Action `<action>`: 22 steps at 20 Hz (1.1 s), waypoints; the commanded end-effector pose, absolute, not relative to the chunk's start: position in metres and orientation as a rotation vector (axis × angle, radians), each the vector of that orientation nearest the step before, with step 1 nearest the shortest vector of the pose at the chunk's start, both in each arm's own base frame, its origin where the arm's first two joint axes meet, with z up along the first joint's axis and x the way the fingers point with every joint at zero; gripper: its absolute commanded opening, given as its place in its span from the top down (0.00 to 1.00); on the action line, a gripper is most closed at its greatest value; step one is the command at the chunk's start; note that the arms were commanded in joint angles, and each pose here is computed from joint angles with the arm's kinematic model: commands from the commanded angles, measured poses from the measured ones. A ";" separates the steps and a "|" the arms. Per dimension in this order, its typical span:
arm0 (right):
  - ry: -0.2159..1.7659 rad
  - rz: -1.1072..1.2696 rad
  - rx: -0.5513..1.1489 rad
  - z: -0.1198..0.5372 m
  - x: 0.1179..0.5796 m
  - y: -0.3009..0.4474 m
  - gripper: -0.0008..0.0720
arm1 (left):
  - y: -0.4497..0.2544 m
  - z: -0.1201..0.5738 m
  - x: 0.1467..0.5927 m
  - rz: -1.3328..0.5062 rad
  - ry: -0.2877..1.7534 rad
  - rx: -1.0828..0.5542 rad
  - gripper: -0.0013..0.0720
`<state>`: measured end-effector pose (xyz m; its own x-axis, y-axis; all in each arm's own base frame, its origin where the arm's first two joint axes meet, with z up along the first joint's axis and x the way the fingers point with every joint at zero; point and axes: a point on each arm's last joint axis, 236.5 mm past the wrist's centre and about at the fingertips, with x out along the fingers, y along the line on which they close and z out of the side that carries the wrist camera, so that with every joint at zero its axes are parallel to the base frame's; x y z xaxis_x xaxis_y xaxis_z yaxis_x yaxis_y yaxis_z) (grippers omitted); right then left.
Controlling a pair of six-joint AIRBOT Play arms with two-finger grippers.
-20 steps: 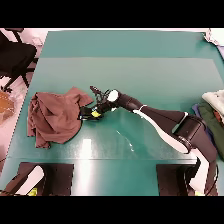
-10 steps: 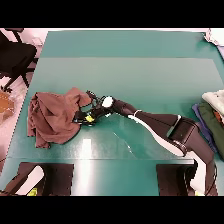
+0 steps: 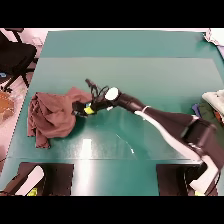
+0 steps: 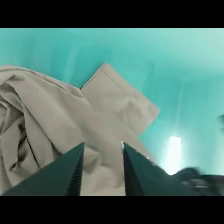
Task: Fold the shirts.
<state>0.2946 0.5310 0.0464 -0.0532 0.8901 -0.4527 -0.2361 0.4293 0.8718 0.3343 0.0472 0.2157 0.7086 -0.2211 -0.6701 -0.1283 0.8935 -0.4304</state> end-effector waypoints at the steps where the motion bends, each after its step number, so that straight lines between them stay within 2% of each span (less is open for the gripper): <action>1: 1.128 1.094 0.533 0.130 0.305 0.486 0.97 | 0.042 0.213 0.330 -0.073 0.812 -0.484 0.57; 4: 1.063 1.044 0.395 0.175 0.310 0.423 0.97 | 0.041 0.213 0.330 -0.075 0.813 -0.483 0.57; 7: 1.083 0.910 0.207 0.182 0.311 0.343 0.97 | 0.039 0.210 0.327 -0.082 0.832 -0.484 0.57; 8: 1.095 0.851 0.136 0.180 0.311 0.316 0.97 | 0.038 0.205 0.326 -0.084 0.844 -0.489 0.52; 9: 1.113 0.783 0.074 0.175 0.312 0.287 0.97 | 0.037 0.197 0.325 -0.085 0.861 -0.503 0.35; 10: 1.129 0.722 0.043 0.170 0.312 0.263 0.97 | 0.032 0.185 0.324 -0.100 0.892 -0.507 0.30; 14: 1.193 0.537 0.050 0.131 0.309 0.187 0.97 | -0.019 0.117 0.307 -0.246 1.080 -0.476 0.30; 16: 1.228 0.462 0.082 0.106 0.304 0.157 0.97 | -0.035 0.076 0.293 -0.263 1.183 -0.449 0.30; 22: 1.276 0.385 0.171 0.063 0.279 0.124 0.96 | -0.074 -0.008 0.275 -0.275 1.258 -0.526 0.30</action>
